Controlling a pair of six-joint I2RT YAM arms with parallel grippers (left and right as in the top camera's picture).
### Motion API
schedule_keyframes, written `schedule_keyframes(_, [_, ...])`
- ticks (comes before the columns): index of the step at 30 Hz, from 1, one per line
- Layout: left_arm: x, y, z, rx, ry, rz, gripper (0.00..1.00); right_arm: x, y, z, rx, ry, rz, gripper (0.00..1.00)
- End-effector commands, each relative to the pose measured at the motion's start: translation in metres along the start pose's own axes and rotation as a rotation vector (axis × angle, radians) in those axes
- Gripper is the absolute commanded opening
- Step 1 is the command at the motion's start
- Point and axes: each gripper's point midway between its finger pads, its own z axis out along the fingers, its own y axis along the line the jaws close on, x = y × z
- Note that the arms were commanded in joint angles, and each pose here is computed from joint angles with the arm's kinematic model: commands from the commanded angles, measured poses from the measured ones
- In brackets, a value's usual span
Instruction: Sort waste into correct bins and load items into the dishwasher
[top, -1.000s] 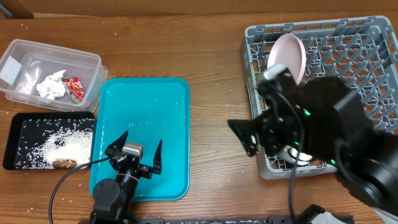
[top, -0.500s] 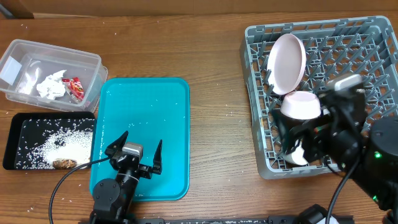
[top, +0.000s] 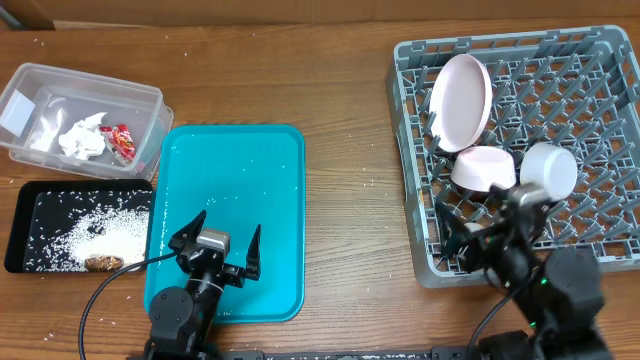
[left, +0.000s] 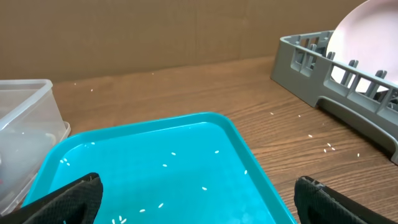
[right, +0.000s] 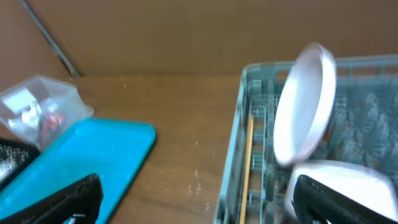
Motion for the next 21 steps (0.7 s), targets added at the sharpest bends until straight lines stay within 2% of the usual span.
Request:
schedule_keyframes(1, [0.000, -0.003, 0.000, 0.013, -0.006, -0.005, 1.00, 0.035, -0.005, 0.007, -0.027, -0.042, -0.009, 1.00])
schedule_keyframes(7, [0.000, -0.003, 0.000, 0.013, -0.006, -0.004, 1.00, 0.063, -0.012, 0.019, -0.047, -0.158, -0.036, 1.00])
schedule_keyframes(13, [0.000, -0.003, 0.000, 0.013, -0.006, -0.004, 1.00, 0.064, -0.015, 0.017, -0.043, -0.250, -0.054, 1.00])
schedule_keyframes(21, [0.000, -0.003, 0.000, 0.013, -0.006, -0.004, 1.00, 0.067, -0.018, 0.018, -0.027, -0.236, -0.049, 1.00])
